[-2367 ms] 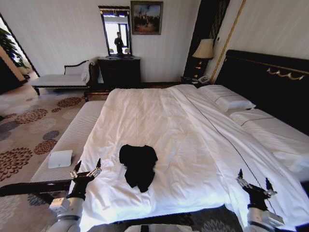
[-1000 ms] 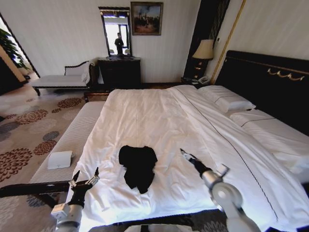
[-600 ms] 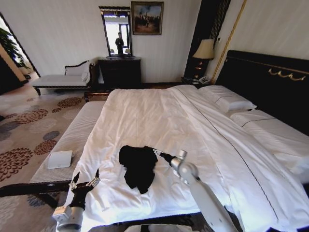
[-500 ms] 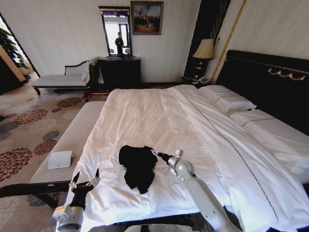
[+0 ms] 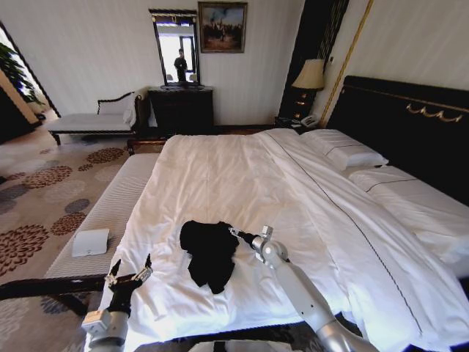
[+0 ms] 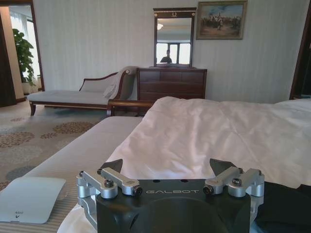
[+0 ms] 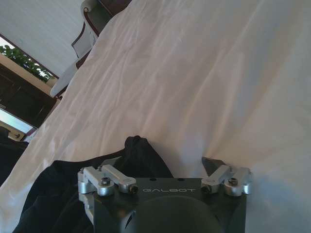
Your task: Fold the clothes on the bed.
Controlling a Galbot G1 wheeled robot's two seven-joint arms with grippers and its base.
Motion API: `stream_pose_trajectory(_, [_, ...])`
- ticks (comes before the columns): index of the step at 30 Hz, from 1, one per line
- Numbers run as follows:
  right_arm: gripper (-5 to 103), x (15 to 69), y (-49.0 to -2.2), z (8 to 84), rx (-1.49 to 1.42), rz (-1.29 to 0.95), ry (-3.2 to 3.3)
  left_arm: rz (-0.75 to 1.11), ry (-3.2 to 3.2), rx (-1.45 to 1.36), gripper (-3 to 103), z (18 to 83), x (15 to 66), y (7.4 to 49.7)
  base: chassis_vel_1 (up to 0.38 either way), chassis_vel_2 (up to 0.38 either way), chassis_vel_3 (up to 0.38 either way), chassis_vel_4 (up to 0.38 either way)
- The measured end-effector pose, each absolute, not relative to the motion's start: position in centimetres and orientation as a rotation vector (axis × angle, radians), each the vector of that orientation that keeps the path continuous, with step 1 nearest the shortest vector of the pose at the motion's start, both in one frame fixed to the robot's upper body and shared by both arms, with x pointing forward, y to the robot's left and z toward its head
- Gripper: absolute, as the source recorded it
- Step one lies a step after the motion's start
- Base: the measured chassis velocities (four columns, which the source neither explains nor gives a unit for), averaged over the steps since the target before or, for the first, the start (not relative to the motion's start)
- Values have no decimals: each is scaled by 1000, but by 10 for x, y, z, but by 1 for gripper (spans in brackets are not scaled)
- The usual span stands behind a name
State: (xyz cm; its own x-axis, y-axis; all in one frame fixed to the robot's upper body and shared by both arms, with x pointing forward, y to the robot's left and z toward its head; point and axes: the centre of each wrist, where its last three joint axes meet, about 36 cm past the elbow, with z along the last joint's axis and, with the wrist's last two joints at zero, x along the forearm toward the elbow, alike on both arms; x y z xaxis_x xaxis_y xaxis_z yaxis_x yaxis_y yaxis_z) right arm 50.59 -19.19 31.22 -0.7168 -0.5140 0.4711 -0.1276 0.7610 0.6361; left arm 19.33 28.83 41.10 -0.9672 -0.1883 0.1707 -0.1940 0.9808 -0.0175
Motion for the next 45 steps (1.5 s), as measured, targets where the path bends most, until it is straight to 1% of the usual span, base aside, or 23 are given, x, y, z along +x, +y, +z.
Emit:
stream_pose_trajectory(1, [84,505,-191,311,482,-762,-2298,51,-2957,291,100,411,193,288,0,0,0,0])
stream_pose_trajectory(2, [84,505,-191,311,482,-762,-2298,51,-2957,291,100,411,193,288,0,0,0,0])
stream_pose_trajectory(3, [78,505,-191,311,483,-758,-2297,52,-2956,294,100,410,193,289,0,0,0,0])
stream_pose_trajectory(4, [78,505,-191,310,482,-754,-2296,53,-2955,295,100,410,193,289,0,0,0,0])
stream_pose_trajectory(7, [61,507,-191,307,483,-741,-2294,54,-2954,298,100,409,193,290,0,0,0,0])
stream_pose_trajectory(8, [61,507,-191,307,483,-741,-2294,54,-2954,298,100,409,193,290,0,0,0,0])
stream_pose_trajectory(9, [56,507,-191,306,484,-737,-2295,54,-2954,297,100,408,193,290,0,0,0,0])
stream_pose_trajectory(10, [56,508,-191,306,483,-733,-2295,52,-2953,295,100,408,194,291,0,0,0,0])
stream_pose_trajectory(13, [40,509,-188,305,482,-730,-2297,40,-2951,268,100,404,201,293,0,0,0,0])
stream_pose_trajectory(14, [40,509,-188,305,482,-730,-2297,40,-2951,268,100,404,201,293,0,0,0,0])
stream_pose_trajectory(15, [35,510,-186,305,484,-731,-2298,44,-2946,260,100,403,205,294,0,0,0,0])
stream_pose_trajectory(16, [35,510,-185,305,485,-730,-2299,49,-2944,256,100,402,207,295,0,0,0,0])
stream_pose_trajectory(18, [24,510,-180,306,485,-724,-2301,115,-2932,236,100,397,220,300,0,0,0,0])
stream_pose_trajectory(19, [24,510,-180,306,485,-724,-2301,115,-2932,236,100,397,220,300,0,0,0,0])
stream_pose_trajectory(21, [13,508,-177,307,487,-724,-2303,177,-2911,223,100,395,228,301,0,0,0,0])
stream_pose_trajectory(22, [13,508,-175,307,490,-726,-2303,212,-2899,214,100,394,233,303,0,0,0,0])
stream_pose_trajectory(24, [3,506,-172,310,495,-730,-2306,267,-2880,190,100,393,244,307,0,0,0,0])
stream_pose_trajectory(26, [2,506,-172,310,495,-732,-2308,286,-2870,184,100,392,248,308,0,0,0,0])
stream_pose_trajectory(29, [1,504,-176,312,485,-734,-2317,395,-2827,123,100,391,267,309,0,0,0,0])
stream_pose_trajectory(31, [1,503,-177,312,481,-732,-2319,430,-2810,102,100,390,272,307,0,0,0,0])
stream_pose_trajectory(34, [1,501,-178,314,470,-716,-2329,544,-2753,48,100,389,299,301,0,0,0,0])
stream_pose_trajectory(38, [1,501,-179,315,467,-707,-2331,610,-2702,16,100,384,319,298,0,0,0,0])
stream_pose_trajectory(45, [1,500,-179,314,455,-707,-2328,604,-2621,11,100,351,345,306,0,0,0,0])
